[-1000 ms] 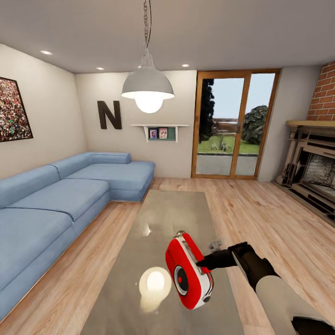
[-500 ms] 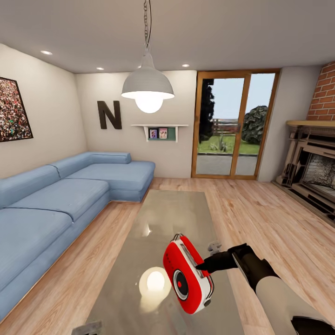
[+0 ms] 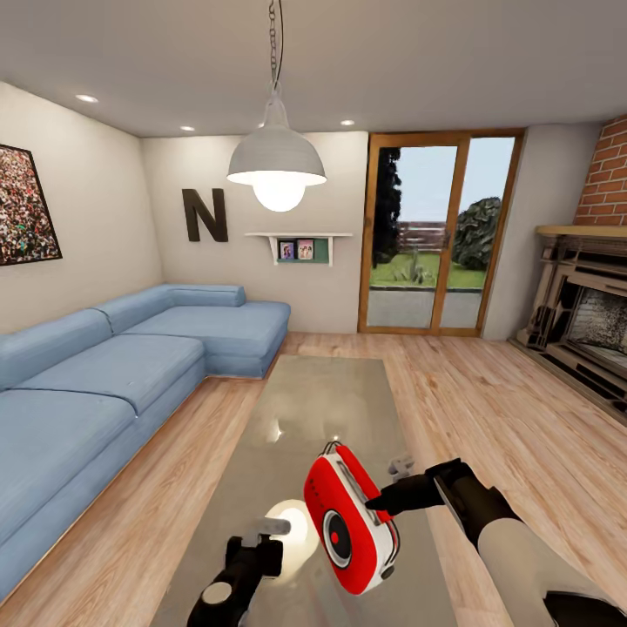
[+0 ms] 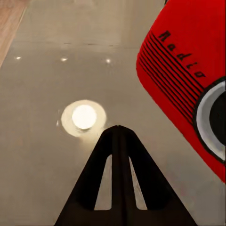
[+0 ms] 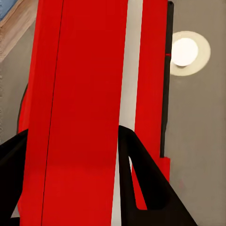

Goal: Turn on the radio receiver that's on the table in the living room.

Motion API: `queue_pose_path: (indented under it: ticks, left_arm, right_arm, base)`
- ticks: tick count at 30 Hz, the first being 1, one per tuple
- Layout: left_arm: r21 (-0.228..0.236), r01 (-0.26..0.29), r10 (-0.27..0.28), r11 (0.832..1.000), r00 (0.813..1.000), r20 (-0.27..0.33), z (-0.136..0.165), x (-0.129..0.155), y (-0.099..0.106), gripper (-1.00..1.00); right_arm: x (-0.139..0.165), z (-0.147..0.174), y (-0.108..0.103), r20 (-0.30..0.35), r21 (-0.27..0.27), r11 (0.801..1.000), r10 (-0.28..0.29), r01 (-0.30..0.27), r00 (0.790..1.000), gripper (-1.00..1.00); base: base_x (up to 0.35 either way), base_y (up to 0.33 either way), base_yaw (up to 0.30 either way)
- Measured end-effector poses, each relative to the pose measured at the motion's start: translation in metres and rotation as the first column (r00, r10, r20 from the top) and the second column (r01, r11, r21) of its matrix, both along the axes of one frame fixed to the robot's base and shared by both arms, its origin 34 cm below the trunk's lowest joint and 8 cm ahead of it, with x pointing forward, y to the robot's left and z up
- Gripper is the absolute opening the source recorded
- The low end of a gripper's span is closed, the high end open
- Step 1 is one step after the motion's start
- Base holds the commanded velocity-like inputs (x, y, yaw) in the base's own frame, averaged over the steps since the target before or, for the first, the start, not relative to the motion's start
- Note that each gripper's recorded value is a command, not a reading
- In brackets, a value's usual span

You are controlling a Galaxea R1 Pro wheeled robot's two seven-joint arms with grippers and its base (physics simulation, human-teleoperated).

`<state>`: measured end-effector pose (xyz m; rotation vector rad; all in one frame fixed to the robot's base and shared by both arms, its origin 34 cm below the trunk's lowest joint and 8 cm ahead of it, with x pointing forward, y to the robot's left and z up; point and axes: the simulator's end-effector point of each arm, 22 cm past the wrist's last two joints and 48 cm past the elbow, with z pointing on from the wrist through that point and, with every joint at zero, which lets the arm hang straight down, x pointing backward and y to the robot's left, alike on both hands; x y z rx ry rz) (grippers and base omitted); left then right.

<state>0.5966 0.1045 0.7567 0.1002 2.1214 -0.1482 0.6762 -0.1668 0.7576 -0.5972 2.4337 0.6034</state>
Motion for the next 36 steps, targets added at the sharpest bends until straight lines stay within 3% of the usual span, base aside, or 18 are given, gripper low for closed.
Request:
queue_pose_path:
  ticks: [3,6,9,12,19,31,36]
  left_arm:
    - [0.111,0.089,-0.094,0.99,0.995,0.043,0.011,0.004,-0.021,-1.0]
    - [0.147,0.132,-0.141,0.98,0.989,0.051,0.012,0.001,-0.034,-1.0]
    - [0.158,0.144,-0.154,0.977,0.987,0.051,0.011,0.0,-0.038,-1.0]
    - [0.156,0.16,-0.168,0.975,0.985,0.045,0.009,-0.002,-0.042,-1.0]
    - [0.091,0.287,-0.289,0.954,0.957,0.003,-0.005,-0.018,-0.072,-1.0]
    - [0.085,0.299,-0.3,0.951,0.954,0.004,-0.006,-0.019,-0.074,-1.0]
    - [0.076,0.317,-0.316,0.945,0.948,-0.021,-0.017,-0.025,-0.078,-1.0]
  right_arm:
    - [-0.006,0.0,0.007,-0.019,0.029,0.999,0.018,-0.018,1.0,-1.0]
    - [-0.011,0.002,0.013,-0.031,0.059,0.997,0.044,-0.042,0.999,-1.0]
    - [-0.013,0.003,0.015,-0.033,0.07,0.996,0.055,-0.052,0.998,-1.0]
    - [-0.014,0.003,0.017,-0.036,0.076,0.996,0.058,-0.056,0.998,-1.0]
    - [-0.019,-0.003,0.022,-0.036,0.087,0.994,0.075,-0.072,0.997,-1.0]
    - [-0.037,-0.007,0.04,-0.064,0.153,0.981,0.133,-0.122,0.989,-1.0]
    - [-0.04,-0.005,0.043,-0.066,0.17,0.976,0.147,-0.134,0.987,-1.0]
  base:
    - [0.0,0.0,0.0]
    - [0.0,0.0,0.0]
    - [0.0,0.0,0.0]
    - [0.0,0.0,0.0]
    - [0.0,0.0,0.0]
    - [0.0,0.0,0.0]
    - [0.0,0.0,0.0]
